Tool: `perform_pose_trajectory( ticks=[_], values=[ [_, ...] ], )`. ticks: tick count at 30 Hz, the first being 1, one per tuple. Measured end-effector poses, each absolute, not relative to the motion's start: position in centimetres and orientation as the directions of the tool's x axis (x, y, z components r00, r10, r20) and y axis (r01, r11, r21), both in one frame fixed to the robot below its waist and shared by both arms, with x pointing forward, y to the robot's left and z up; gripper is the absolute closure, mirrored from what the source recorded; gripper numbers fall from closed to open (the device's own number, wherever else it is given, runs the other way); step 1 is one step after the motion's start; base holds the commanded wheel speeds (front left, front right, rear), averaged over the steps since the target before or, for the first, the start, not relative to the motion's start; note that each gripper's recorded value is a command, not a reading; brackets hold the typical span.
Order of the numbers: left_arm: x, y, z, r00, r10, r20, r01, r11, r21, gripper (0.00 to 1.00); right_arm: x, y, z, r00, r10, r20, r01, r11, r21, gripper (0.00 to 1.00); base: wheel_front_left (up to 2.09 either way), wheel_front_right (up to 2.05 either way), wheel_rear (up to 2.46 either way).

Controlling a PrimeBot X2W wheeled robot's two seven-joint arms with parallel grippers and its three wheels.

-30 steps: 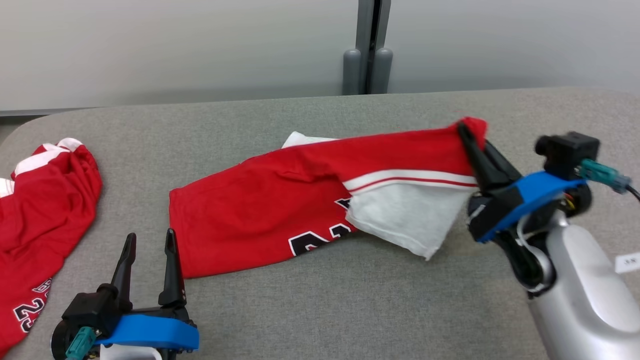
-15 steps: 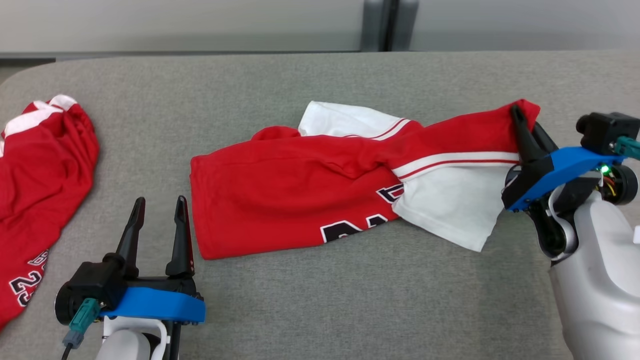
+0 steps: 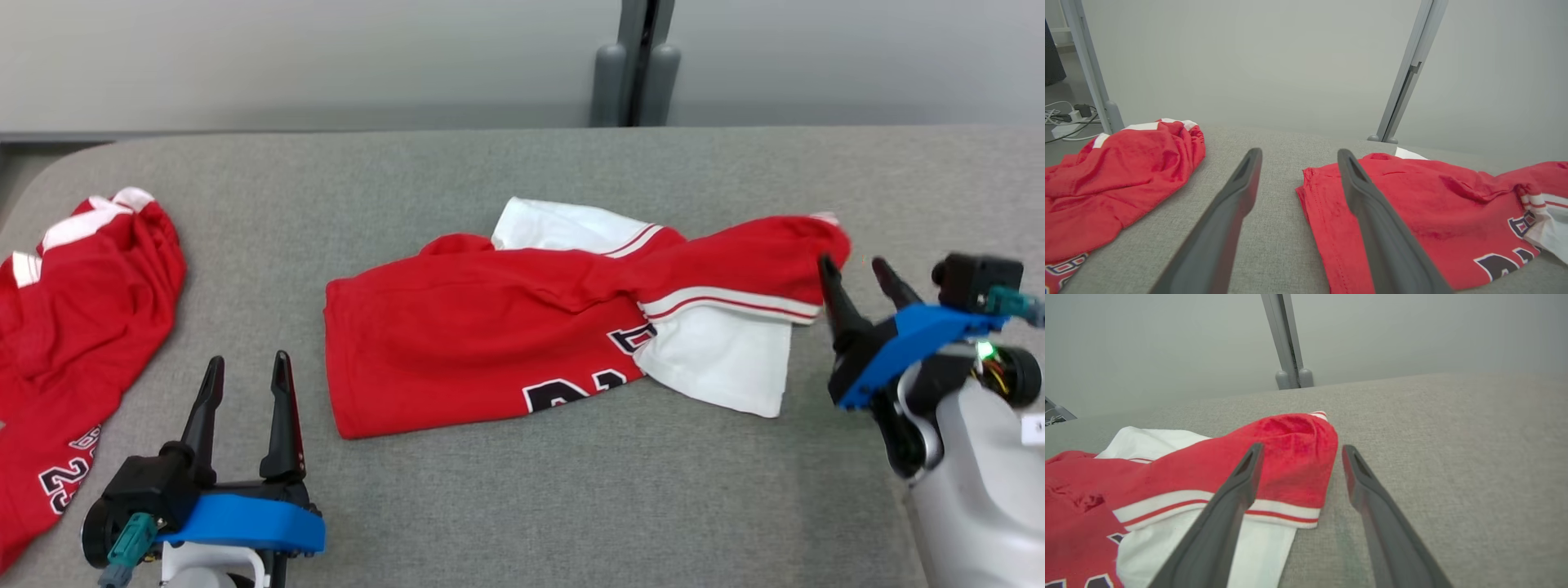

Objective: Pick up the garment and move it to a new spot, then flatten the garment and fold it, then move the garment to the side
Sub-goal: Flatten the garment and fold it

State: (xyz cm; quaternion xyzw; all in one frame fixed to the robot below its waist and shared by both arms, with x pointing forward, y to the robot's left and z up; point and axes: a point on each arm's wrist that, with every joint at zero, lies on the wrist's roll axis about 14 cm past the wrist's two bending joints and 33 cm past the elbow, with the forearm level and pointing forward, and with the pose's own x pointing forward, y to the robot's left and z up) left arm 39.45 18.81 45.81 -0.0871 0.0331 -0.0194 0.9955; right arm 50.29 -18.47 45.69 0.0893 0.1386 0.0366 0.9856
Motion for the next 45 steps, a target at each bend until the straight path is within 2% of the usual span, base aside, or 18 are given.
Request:
perform_pose_trajectory(
  ticks=[5, 10, 13, 19, 28, 29, 30, 38, 45],
  values=[
    [39.1, 18.2, 46.8, 0.998, -0.055, -0.036, 0.048, 0.982, -0.18, 0.0, 46.4, -20.2, 45.2, 0.952, 0.06, -0.301, -0.02, 0.99, 0.136, 0.0, 0.0, 0.0, 0.0],
    [38.9, 17.4, 47.4, 0.997, -0.074, -0.016, 0.07, 0.98, -0.187, 0.0, 42.0, -18.0, 43.2, 0.918, 0.101, -0.383, -0.036, 0.984, 0.172, 0.0, 0.0, 0.0, 0.0],
    [39.0, 17.3, 47.3, 0.997, -0.076, -0.019, 0.071, 0.979, -0.189, 0.0, 40.9, -16.7, 42.4, 0.898, 0.131, -0.421, -0.057, 0.982, 0.182, 0.0, 0.0, 0.0, 0.0],
    [39.2, 17.6, 46.8, 0.997, -0.07, -0.032, 0.062, 0.98, -0.19, 0.0, 41.8, -15.9, 41.5, 0.877, 0.138, -0.46, -0.091, 0.988, 0.123, 0.0, 0.0, 0.0, 0.0],
    [39.4, 18.7, 45.5, 0.997, -0.038, -0.07, 0.024, 0.983, -0.183, 0.0, 43.9, -14.4, 37.3, 0.794, 0.161, -0.586, -0.126, 0.987, 0.099, 0.0, 0.0, 0.0, 0.0],
    [39.4, 18.8, 45.4, 0.997, -0.035, -0.073, 0.022, 0.983, -0.182, 0.0, 44.2, -14.3, 37.1, 0.789, 0.162, -0.593, -0.132, 0.987, 0.095, 0.38, 0.0, 0.0, 0.0],
    [39.4, 18.9, 45.3, 0.997, -0.032, -0.076, 0.018, 0.983, -0.181, 0.0, 44.4, -14.1, 36.9, 0.785, 0.165, -0.597, -0.14, 0.986, 0.089, 1.0, 0.0, 0.0, 0.0],
    [39.6, 19.0, 45.6, 0.997, -0.028, -0.065, 0.015, 0.982, -0.187, 0.0, 44.2, -14.3, 38.0, 0.823, 0.165, -0.544, -0.128, 0.986, 0.105, 1.0, 0.0, 0.0, 0.0],
    [39.2, 18.1, 46.3, 0.998, -0.047, -0.047, 0.037, 0.98, -0.196, 0.0, 40.7, -20.3, 40.7, 0.867, 0.005, -0.498, 0.024, 0.998, 0.052, 1.0, 0.0, 0.0, 0.0]
  ],
)
